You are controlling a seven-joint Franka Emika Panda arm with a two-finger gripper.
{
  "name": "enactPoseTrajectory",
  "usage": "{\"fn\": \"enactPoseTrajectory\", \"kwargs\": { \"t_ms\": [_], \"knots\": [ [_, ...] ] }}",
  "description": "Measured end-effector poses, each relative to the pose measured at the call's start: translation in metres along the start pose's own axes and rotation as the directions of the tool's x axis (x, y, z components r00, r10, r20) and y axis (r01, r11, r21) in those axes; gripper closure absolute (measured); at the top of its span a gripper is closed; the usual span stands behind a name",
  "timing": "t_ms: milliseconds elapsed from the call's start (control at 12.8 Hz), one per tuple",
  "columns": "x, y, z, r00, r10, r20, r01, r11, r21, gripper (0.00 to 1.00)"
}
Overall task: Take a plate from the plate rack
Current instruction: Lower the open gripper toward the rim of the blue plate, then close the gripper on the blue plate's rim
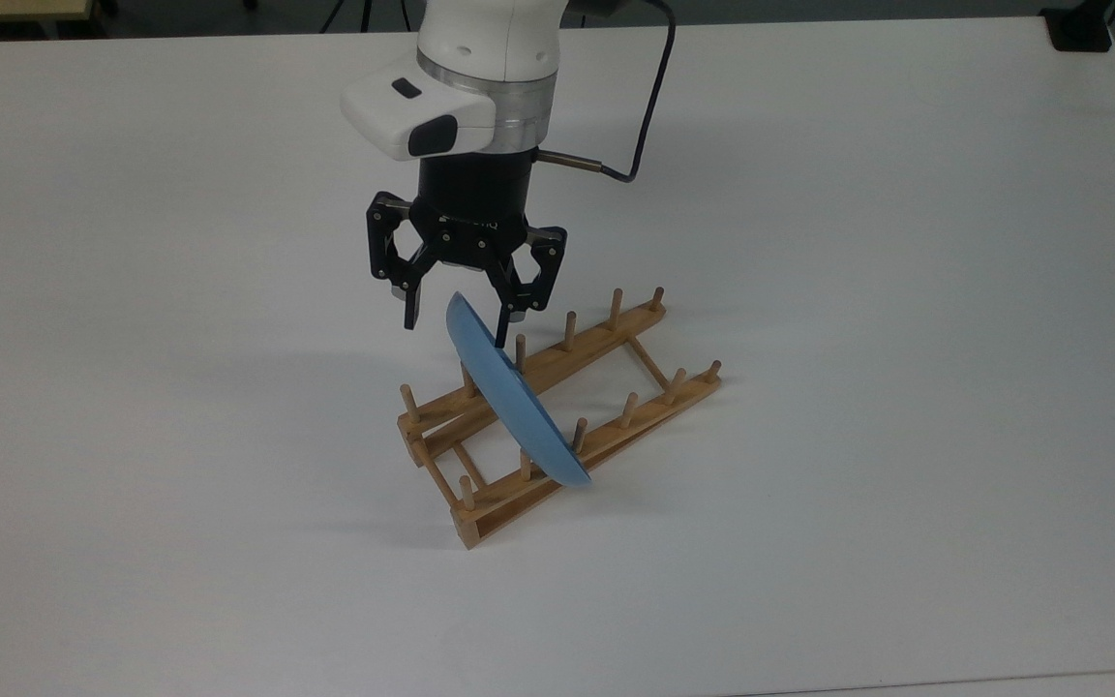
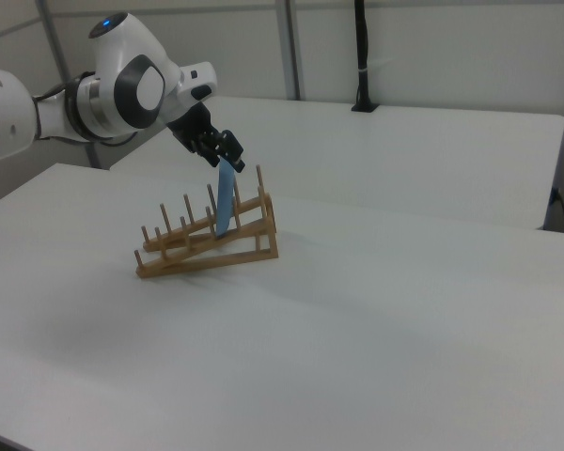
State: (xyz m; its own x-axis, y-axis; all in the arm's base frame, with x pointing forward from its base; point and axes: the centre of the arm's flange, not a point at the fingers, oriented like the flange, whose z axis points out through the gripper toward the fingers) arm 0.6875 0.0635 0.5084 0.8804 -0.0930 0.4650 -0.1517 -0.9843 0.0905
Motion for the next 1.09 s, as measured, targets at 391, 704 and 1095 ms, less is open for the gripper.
{"fn": "enactPoseTrajectory", "kwargs": {
  "t_ms": [391, 704, 1095],
  "knots": [
    [0.004, 0.0, -0.004, 1.0, 0.009, -0.01, -0.009, 1.0, 0.003, 0.37],
    [0.008, 0.0, -0.01, 1.0, 0.013, -0.024, -0.013, 1.0, 0.006, 0.46],
    [0.01, -0.004, -0.015, 0.999, 0.003, -0.035, -0.003, 1.0, 0.004, 0.62]
  ]
}}
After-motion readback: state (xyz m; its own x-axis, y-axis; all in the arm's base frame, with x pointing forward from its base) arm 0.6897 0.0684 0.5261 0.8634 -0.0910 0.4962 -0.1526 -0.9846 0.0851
